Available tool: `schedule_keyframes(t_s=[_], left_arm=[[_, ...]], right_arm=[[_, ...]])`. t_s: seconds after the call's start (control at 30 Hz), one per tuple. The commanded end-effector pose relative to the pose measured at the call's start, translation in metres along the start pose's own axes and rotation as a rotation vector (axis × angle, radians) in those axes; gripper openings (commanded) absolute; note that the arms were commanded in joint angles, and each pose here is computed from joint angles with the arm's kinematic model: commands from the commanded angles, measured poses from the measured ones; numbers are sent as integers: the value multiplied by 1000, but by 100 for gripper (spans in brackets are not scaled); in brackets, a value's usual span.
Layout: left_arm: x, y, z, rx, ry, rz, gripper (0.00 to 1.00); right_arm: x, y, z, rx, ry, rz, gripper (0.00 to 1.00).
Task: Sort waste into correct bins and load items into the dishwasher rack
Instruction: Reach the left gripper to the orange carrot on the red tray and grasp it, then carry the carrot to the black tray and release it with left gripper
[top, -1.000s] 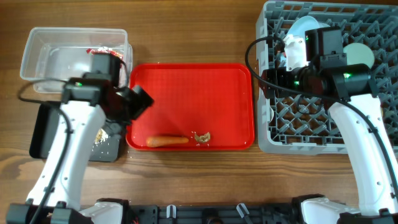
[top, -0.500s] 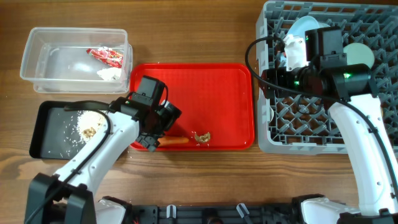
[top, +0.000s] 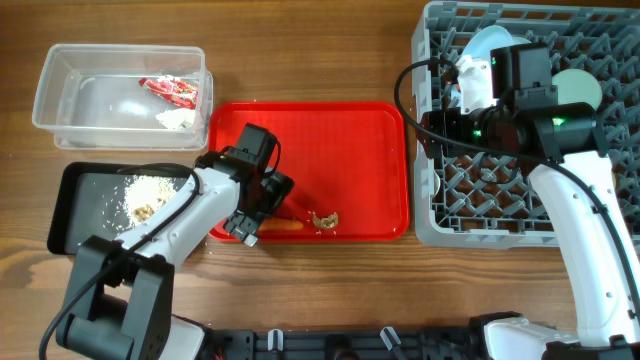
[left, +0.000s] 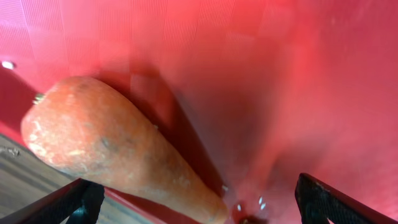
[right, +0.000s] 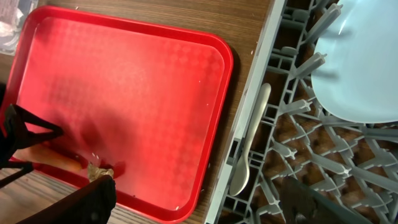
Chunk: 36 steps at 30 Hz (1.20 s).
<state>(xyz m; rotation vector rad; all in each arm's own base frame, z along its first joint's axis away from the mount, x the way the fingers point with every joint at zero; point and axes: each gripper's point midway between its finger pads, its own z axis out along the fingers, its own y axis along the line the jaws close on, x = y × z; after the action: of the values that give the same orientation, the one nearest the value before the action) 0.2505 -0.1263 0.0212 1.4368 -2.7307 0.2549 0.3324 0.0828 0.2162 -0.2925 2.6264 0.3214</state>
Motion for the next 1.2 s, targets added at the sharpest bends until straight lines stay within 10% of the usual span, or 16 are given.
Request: schedule_keyframes(t_s=[0.0, 0.37, 0.57, 1.17], left_arm=[[-18, 6, 5, -33, -111, -11, 99], [-24, 12, 31, -100, -113, -15, 95], [-23, 14, 30, -112, -110, -1, 53], [-36, 13, 22, -111, -179, 73, 31]], right_arm=[[2, -1, 2, 11, 12, 3, 86], [5, -1, 2, 11, 21, 5, 87], [5, -1, 2, 11, 21, 6, 87], [5, -1, 2, 11, 25, 6, 87]])
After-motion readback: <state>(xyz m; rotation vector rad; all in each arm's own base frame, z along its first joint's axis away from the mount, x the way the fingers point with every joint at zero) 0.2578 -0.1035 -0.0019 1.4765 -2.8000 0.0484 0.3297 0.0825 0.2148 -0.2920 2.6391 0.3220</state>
